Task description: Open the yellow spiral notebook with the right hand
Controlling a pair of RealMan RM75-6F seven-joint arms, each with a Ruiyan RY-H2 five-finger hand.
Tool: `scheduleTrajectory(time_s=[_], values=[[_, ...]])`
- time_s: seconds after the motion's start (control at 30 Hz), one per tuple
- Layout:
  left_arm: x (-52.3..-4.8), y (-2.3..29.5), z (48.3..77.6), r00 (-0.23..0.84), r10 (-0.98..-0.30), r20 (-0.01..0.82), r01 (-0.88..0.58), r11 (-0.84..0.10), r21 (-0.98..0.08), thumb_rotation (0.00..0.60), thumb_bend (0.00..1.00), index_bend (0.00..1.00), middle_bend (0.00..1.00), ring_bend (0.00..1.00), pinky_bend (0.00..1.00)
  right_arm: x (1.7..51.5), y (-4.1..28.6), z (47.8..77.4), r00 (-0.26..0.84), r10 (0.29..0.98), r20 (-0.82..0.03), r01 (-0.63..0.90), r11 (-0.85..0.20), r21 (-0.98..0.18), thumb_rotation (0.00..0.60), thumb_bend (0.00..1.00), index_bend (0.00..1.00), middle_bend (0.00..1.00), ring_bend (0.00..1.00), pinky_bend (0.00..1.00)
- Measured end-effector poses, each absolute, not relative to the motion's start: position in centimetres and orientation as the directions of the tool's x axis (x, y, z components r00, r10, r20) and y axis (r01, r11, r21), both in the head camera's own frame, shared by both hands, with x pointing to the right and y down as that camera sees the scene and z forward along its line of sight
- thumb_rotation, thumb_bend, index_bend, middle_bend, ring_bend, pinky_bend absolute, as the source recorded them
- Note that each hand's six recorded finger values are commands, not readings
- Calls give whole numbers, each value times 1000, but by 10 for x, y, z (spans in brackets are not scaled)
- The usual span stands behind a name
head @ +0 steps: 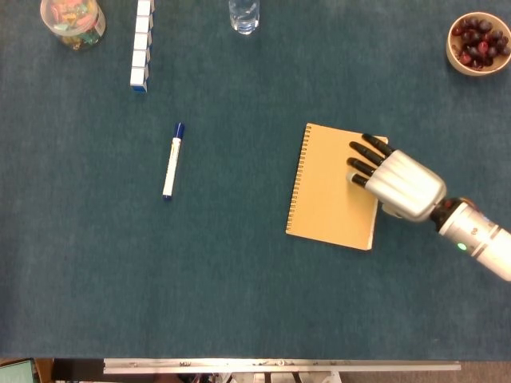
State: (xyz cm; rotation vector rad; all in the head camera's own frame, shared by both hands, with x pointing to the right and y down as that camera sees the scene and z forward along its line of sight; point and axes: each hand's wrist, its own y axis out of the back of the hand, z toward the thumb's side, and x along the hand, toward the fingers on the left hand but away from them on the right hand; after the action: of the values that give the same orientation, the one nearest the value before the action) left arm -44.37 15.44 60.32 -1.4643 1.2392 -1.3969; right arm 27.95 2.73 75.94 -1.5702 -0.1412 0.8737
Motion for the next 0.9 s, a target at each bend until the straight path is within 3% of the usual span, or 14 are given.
scheduleTrajectory(time_s=[0.53, 0.9], values=[[-451, 157, 603, -80, -962, 261, -143, -248, -958, 600, 486, 77, 124, 20, 58, 274, 32, 772, 720, 540, -436, -396, -197, -897, 600, 109, 379, 279, 100, 124], [-453, 159, 603, -82, -958, 275, -147, -261, -954, 600, 486, 77, 123, 20, 58, 268, 26, 776, 717, 544, -437, -392, -203, -897, 600, 244, 379, 282, 101, 124]])
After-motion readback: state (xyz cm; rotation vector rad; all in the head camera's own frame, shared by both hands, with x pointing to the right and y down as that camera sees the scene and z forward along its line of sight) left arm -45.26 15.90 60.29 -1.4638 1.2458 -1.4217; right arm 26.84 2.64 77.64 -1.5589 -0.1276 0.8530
